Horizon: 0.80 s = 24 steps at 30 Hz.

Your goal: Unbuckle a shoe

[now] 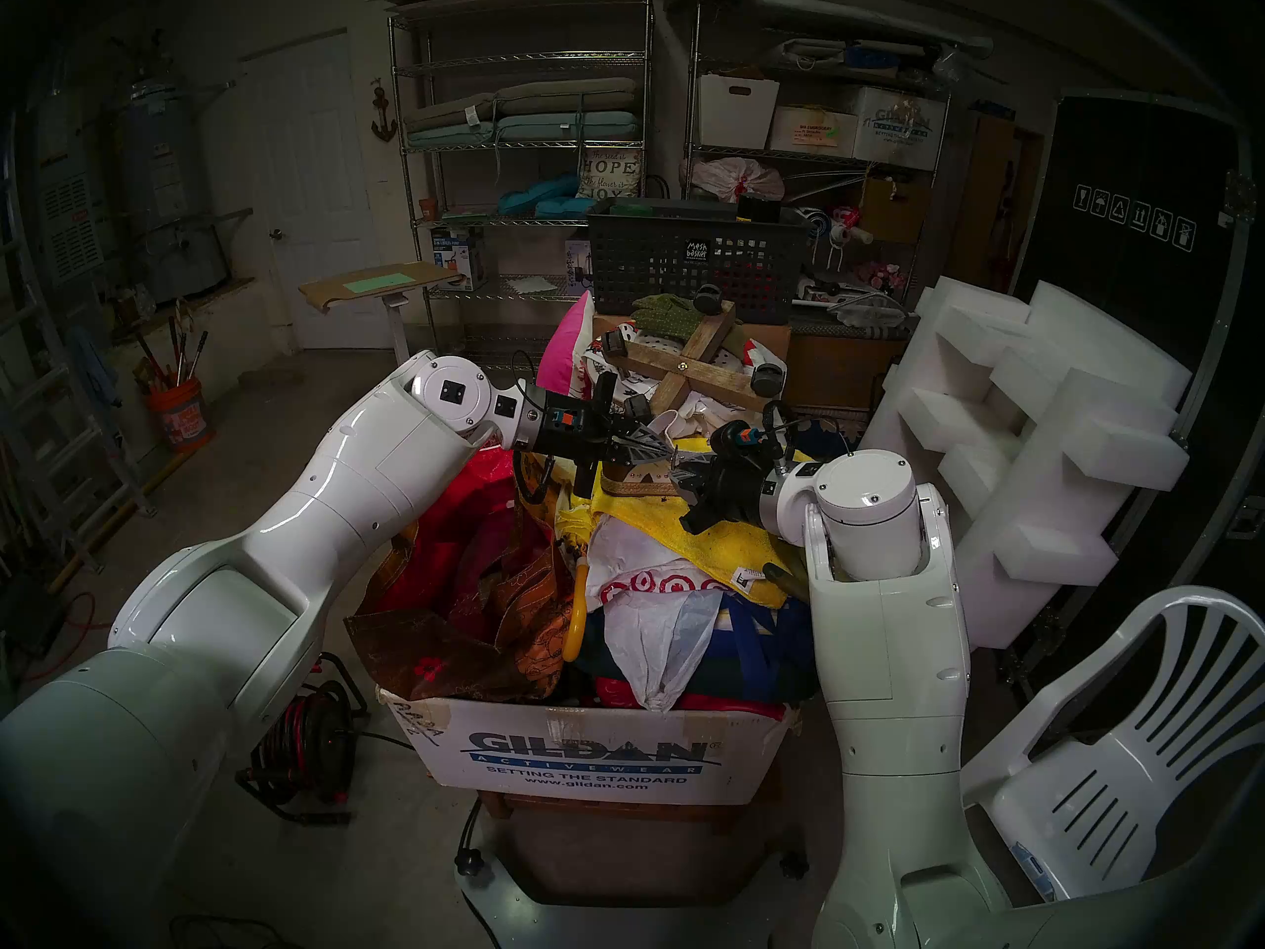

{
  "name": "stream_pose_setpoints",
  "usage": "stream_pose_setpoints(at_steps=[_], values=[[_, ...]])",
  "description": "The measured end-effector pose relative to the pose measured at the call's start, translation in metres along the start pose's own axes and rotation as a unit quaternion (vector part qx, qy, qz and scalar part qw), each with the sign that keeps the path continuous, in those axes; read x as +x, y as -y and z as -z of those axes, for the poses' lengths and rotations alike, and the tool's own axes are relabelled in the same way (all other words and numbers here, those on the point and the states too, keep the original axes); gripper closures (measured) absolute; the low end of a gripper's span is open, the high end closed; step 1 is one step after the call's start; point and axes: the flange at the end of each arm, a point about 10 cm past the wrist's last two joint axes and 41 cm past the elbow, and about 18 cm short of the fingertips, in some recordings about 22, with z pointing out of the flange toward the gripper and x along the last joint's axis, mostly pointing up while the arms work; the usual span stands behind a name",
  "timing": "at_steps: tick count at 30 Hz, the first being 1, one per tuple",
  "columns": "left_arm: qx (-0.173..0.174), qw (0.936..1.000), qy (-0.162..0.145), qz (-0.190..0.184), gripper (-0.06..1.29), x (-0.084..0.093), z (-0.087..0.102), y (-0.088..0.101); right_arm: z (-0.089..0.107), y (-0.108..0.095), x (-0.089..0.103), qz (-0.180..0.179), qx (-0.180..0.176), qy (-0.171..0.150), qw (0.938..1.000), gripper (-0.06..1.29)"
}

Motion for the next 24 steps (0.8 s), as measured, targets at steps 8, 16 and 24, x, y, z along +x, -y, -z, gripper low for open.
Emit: stream_pose_setpoints(at_steps=[8, 16, 24], values=[[0.002, 1.0, 0.0, -0.001, 1.11, 0.0, 0.002, 0.0, 0.0, 0.001, 0.001, 0.001, 0.0, -0.001, 1.0, 0.82], [0.003, 1.0, 0.002, -0.001, 1.11, 0.001, 0.007, -0.001, 0.001, 0.001, 0.002, 0.002, -0.002, -0.002, 1.0, 0.94], [0.003, 1.0, 0.005, 0.0, 1.11, 0.001, 0.01, -0.003, 0.002, 0.002, 0.004, 0.004, -0.002, -0.004, 1.0, 1.2]])
